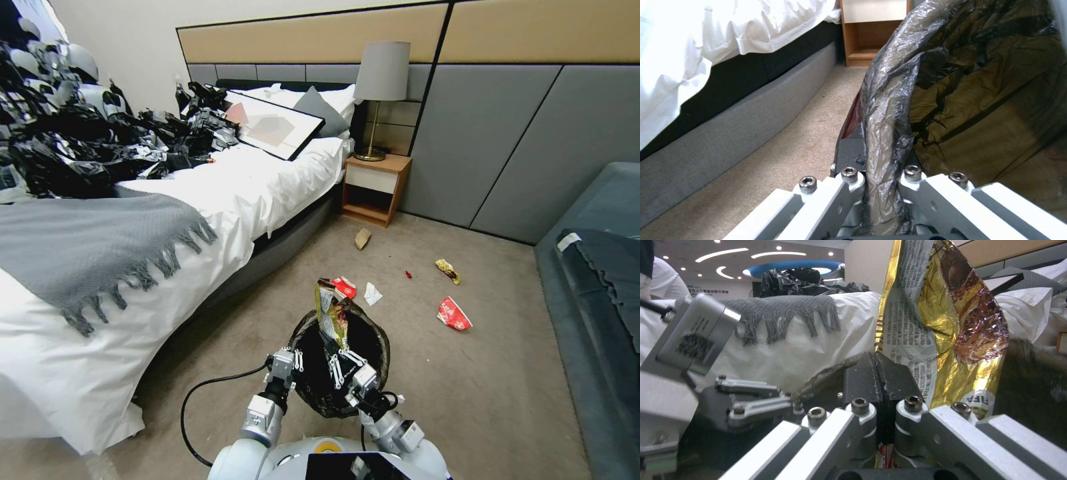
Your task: Pick up the trash bin, then pick up the garbage from the floor and place it into the trash bin.
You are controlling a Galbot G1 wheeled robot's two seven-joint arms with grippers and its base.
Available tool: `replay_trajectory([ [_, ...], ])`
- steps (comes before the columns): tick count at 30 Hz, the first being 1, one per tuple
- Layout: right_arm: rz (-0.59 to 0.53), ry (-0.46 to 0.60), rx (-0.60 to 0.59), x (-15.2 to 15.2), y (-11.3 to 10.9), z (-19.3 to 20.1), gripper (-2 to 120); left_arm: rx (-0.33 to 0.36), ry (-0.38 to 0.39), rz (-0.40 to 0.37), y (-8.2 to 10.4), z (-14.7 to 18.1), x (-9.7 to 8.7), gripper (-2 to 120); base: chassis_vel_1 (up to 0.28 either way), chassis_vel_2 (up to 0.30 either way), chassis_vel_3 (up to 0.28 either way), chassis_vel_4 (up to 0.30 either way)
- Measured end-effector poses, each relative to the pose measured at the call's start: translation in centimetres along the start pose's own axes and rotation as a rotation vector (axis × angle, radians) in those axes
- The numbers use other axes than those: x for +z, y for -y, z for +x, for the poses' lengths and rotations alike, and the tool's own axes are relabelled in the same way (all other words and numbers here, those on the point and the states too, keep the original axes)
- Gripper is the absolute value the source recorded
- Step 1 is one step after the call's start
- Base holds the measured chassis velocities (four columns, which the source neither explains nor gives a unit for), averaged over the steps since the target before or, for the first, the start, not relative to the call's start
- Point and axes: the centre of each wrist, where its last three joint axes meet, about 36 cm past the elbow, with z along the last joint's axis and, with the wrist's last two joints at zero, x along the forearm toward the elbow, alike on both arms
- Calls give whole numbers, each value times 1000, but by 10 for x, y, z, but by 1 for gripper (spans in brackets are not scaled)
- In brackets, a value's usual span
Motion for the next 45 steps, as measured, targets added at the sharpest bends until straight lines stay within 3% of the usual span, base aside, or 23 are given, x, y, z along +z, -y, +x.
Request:
replay_trajectory([
  [12,15,-31,-24,14,-3,17,0,-10,5,1,-3,-1,-2,1,0,0,0,0],
  [17,23,-28,-24,13,-3,17,21,-13,3,1,-3,-1,-1,1,0,0,0,0],
  [21,25,-25,-21,12,-4,16,29,-13,1,0,-3,-1,0,1,0,0,0,0],
  [23,27,-21,-23,9,-4,15,41,-12,1,-1,-3,-1,-1,1,0,0,0,0],
  [24,27,-21,-23,9,-4,15,41,-12,1,-1,-3,-1,-1,1,0,0,0,0],
  [33,35,-22,-24,9,-4,15,79,-7,0,0,-2,0,-1,1,0,0,0,0],
  [37,36,-23,-24,10,-3,15,88,-3,0,2,0,1,-2,1,0,0,0,0],
  [40,40,-21,-24,10,-3,14,102,-2,-2,1,1,2,-2,1,0,0,0,0],
  [45,46,-11,-24,6,-2,12,107,-3,-2,0,1,2,-2,1,0,0,0,0],
])
